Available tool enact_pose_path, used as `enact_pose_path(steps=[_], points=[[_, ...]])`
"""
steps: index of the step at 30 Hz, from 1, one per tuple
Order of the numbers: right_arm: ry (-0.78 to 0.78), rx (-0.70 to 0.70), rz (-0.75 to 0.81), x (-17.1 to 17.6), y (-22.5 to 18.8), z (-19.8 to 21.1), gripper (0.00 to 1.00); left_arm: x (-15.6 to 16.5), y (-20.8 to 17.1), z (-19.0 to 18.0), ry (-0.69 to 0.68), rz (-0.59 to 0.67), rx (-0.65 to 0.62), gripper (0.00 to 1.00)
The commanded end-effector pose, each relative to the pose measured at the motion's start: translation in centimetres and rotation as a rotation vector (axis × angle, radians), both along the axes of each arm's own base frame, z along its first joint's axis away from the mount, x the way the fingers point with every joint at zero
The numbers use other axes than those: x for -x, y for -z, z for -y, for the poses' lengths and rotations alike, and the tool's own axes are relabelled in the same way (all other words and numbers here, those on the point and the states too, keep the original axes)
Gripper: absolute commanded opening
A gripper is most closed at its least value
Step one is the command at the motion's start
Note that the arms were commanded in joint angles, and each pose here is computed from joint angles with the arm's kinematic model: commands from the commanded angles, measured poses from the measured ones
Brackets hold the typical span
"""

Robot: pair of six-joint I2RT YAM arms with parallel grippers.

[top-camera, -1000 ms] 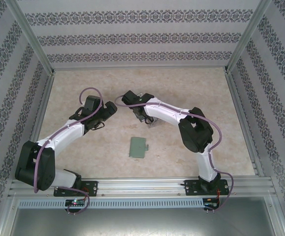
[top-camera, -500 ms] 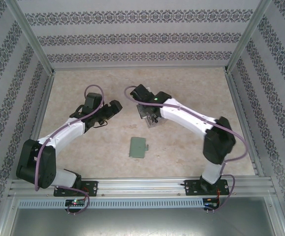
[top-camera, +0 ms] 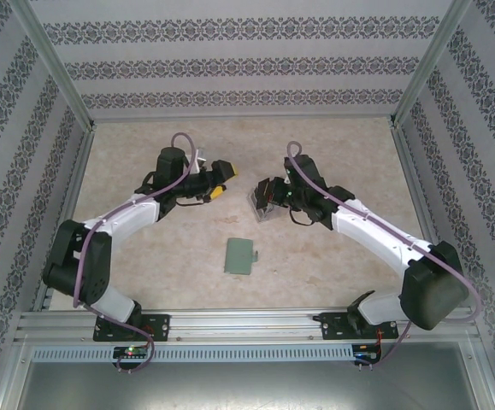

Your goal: Put the credit cards into the card holder

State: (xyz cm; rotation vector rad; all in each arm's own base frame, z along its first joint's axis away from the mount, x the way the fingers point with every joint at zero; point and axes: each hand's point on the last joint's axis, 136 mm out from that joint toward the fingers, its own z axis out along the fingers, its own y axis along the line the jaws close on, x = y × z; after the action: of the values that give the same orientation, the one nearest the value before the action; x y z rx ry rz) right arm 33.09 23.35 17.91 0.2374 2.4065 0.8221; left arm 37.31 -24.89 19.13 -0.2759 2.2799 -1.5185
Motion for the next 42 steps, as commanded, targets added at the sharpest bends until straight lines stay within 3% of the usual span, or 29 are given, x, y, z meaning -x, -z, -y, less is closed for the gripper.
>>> enact_pose_path(steps=[1,6,11,17,21,25,28,37,42], points=[[-0.016,-0.248,0.052,-0.4,-3.9,-1.7,0.02,0.5,-2.9,2.8,0.122,0.040,0.122,0.85],[-0.022,-0.309,0.050,-0.5,-4.6,-1.8,0.02,0.7,-3.2,3.8,0.157,0.035,0.143,0.76],[-0.059,-0.381,0.040,-0.7,-4.7,-2.4,0.02,1.0,-4.0,4.5,0.206,0.040,0.182,0.56],[-0.080,-0.446,0.007,-1.3,-4.3,-2.8,0.02,1.3,-4.8,5.0,0.239,0.050,0.193,0.40],[-0.089,-0.491,-0.006,-1.6,-4.2,-2.8,0.00,1.2,-4.8,5.0,0.234,0.046,0.190,0.43],[-0.044,-0.444,-0.002,-1.6,-3.8,-1.7,0.00,0.9,-3.0,4.1,0.169,0.011,0.099,0.66],[-0.014,-0.437,0.015,-1.7,-3.8,-1.1,0.00,0.7,-2.5,3.8,0.145,0.009,0.073,0.68],[-0.024,-0.478,-0.010,-1.6,-3.5,-1.8,0.00,0.7,-3.9,4.6,0.187,0.032,0.155,0.32],[-0.045,-0.490,-0.010,-1.4,-3.7,-1.8,0.08,0.6,-4.1,4.6,0.188,0.037,0.155,0.07]])
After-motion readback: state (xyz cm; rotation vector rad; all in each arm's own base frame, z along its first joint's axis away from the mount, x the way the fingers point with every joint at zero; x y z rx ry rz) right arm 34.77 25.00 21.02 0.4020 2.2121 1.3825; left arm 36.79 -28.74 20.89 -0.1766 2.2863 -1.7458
